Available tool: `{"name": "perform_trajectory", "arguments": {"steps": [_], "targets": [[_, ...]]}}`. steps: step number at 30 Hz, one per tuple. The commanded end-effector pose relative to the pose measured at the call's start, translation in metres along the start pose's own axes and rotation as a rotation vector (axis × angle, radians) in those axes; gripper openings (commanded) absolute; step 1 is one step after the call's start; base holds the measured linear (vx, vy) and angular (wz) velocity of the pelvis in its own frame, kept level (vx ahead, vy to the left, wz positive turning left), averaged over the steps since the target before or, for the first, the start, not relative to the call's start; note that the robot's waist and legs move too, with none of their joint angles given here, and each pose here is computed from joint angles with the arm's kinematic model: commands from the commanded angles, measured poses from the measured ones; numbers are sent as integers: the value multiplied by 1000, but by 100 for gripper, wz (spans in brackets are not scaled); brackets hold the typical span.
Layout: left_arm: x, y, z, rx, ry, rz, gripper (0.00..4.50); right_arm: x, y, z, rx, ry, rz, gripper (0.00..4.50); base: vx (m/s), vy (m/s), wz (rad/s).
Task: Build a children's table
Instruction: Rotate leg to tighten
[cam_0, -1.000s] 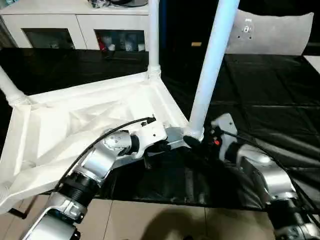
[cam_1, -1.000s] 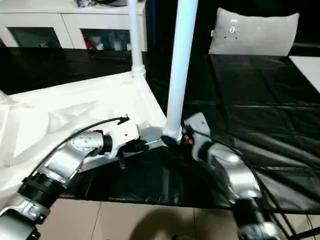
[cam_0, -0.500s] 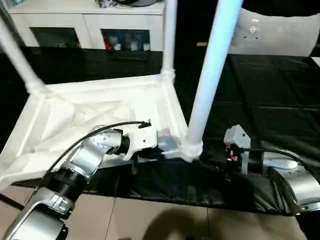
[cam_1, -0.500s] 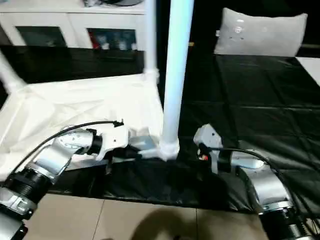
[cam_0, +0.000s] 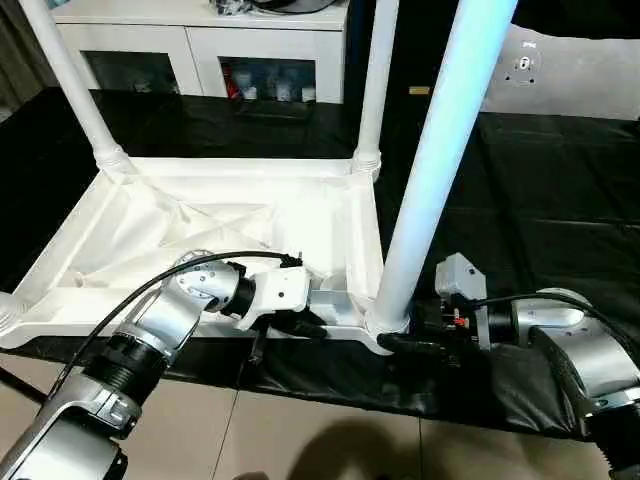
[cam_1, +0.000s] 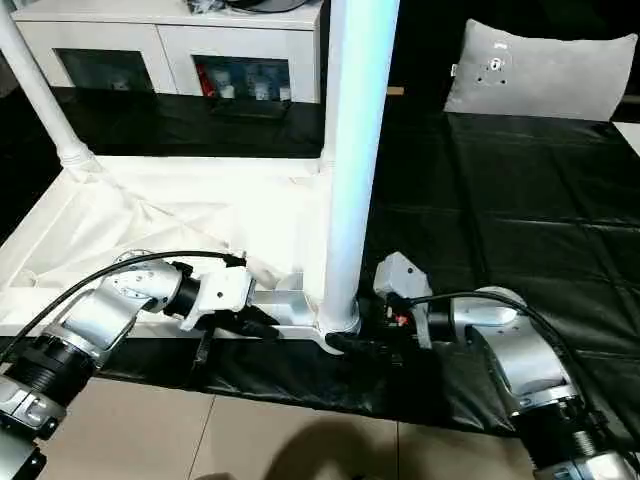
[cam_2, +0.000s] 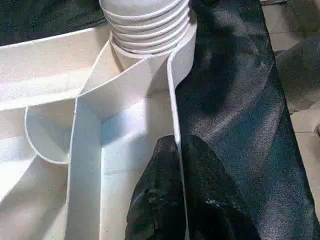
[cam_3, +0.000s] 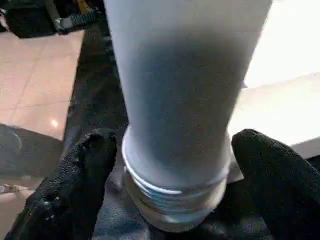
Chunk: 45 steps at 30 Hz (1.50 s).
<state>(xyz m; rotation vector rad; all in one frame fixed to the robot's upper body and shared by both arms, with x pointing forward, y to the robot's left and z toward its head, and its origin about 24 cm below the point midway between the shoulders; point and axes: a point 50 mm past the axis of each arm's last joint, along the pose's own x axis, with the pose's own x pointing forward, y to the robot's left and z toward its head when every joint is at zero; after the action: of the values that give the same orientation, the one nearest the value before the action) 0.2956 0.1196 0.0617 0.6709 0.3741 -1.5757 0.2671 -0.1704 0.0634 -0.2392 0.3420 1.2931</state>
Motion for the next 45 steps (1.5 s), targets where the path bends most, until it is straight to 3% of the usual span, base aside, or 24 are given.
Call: {"name": "perform_trajectory", "arguments": {"steps": [1,11,18,22,28,30,31,33,34,38,39,45], "targets": [[8,-9,-2,19,31,-89,0,2,-1,4,8,-19,22,378,0,0,0],[10,-11,-3,-3,17,-86,0,4,3,1,64,-28,47,291,0,0,0],[12,-13,-3,-40,-18,-68,0,10,9,-5,124,-35,31,274,0,0,0],[16,-7,12,-144,-174,32,0,33,5,-8,259,-85,-198,273,0,0,0],[30,4,23,-230,-209,199,0,62,-7,-5,387,-147,-496,272,0,0,0],[30,4,23,-230,-209,199,0,62,-7,-5,387,-147,-496,272,0,0,0],[38,12,32,-269,-220,297,0,68,-16,-2,462,-173,-644,272,0,0,0],[42,15,36,-289,-227,339,0,71,-19,-2,495,-174,-705,272,0,0,0],[51,22,47,-326,-255,420,0,75,-25,-1,534,-170,-817,272,0,0,0],[60,28,57,-336,-269,486,0,79,-30,2,505,-163,-889,272,0,0,0],[64,29,60,-312,-251,499,0,81,-30,5,495,-194,-880,328,0,0,0],[59,28,52,-278,-192,498,0,74,-29,4,387,-187,-854,379,0,0,0]]}}
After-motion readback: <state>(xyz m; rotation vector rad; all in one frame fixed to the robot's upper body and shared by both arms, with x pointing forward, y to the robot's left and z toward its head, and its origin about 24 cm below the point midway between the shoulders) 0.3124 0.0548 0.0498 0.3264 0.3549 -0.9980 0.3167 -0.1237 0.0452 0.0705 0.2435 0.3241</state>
